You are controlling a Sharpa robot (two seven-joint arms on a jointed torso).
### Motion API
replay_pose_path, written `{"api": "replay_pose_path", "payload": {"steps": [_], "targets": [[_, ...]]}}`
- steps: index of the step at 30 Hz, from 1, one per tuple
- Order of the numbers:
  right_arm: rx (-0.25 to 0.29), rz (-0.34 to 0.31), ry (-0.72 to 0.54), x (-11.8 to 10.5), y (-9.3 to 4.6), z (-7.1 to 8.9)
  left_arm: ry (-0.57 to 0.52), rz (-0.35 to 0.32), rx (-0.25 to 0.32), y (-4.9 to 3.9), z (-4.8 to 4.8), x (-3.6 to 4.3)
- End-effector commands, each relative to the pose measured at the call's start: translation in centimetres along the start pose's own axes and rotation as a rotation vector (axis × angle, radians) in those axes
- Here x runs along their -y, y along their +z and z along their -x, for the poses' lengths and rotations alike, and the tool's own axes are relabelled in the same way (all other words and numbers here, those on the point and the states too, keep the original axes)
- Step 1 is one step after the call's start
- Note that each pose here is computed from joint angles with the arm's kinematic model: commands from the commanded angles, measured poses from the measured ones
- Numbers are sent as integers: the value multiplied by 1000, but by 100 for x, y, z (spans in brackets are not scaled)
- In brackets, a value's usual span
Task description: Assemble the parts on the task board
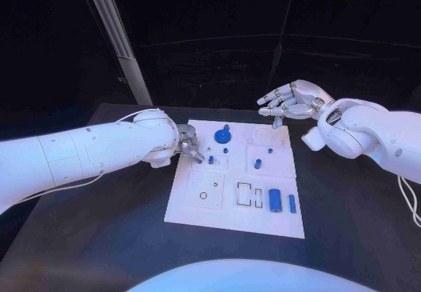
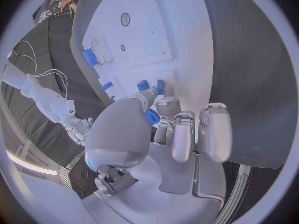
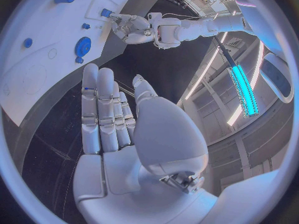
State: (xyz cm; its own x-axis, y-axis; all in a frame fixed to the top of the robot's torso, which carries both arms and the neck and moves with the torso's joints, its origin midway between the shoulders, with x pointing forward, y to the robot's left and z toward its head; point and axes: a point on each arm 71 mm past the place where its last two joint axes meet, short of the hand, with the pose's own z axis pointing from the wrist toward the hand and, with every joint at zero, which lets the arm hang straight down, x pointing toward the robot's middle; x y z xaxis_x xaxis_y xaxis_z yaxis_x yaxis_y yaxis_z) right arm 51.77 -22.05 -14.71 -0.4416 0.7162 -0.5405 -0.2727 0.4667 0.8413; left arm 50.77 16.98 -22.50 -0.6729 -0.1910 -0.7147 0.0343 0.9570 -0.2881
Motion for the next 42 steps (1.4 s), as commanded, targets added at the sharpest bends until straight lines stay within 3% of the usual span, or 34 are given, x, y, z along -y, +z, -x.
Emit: {"api": "replay_pose_path", "payload": {"steps": [1,15,42], "targets": [[-8,13,3,-26,5,-11,14,7,-13,5,-27,1],[-11,14,4,-32,0,-17,28,9,-35,12,-59,-9],[-18,13,5,-36,4,-28,29,38,-28,102,-16,-5]]}}
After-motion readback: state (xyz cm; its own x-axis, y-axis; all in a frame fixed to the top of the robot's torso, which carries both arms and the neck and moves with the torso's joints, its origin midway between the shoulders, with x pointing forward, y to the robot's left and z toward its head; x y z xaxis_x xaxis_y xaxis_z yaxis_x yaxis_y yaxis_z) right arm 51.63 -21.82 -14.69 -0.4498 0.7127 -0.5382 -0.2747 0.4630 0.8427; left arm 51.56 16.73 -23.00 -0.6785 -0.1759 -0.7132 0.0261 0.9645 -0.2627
